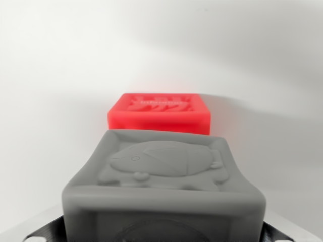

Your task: Destack cube

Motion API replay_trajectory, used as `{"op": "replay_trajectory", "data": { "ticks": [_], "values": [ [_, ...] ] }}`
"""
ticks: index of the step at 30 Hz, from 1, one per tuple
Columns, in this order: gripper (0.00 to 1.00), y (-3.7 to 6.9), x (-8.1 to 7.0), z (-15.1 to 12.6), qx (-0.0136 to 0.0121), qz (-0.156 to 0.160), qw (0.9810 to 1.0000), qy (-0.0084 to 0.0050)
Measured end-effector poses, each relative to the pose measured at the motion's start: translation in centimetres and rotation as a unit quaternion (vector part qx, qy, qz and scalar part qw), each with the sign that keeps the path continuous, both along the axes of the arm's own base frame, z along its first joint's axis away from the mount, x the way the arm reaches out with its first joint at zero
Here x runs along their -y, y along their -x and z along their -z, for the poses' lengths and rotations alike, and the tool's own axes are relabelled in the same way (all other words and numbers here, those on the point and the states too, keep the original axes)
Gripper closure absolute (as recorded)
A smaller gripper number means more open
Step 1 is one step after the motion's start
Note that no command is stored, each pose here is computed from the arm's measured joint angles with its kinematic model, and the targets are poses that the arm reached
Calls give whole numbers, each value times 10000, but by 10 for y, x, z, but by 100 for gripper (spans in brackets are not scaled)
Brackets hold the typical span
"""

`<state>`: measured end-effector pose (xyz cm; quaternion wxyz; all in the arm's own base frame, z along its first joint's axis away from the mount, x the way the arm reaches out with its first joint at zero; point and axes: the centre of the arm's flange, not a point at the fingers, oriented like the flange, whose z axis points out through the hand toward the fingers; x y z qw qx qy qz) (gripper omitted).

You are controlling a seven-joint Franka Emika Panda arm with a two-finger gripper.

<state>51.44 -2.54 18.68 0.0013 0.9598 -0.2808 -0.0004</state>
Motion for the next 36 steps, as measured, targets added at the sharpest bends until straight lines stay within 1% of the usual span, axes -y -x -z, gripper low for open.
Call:
{"op": "replay_trajectory", "data": {
  "ticks": [3,7,14,17,21,23,28,36],
  "values": [
    [100,0,0,-5,-1,0,10000,-1],
    [100,0,0,-12,7,0,10000,-2],
    [100,0,0,-26,5,1,10000,-5],
    [100,0,0,-32,9,1,10000,-6],
    [100,0,0,-42,10,1,10000,-8],
    [100,0,0,-47,16,1,10000,-9],
    [100,0,0,-59,11,1,10000,-11],
    [100,1,0,-82,19,0,10000,-15]
  ]
}}
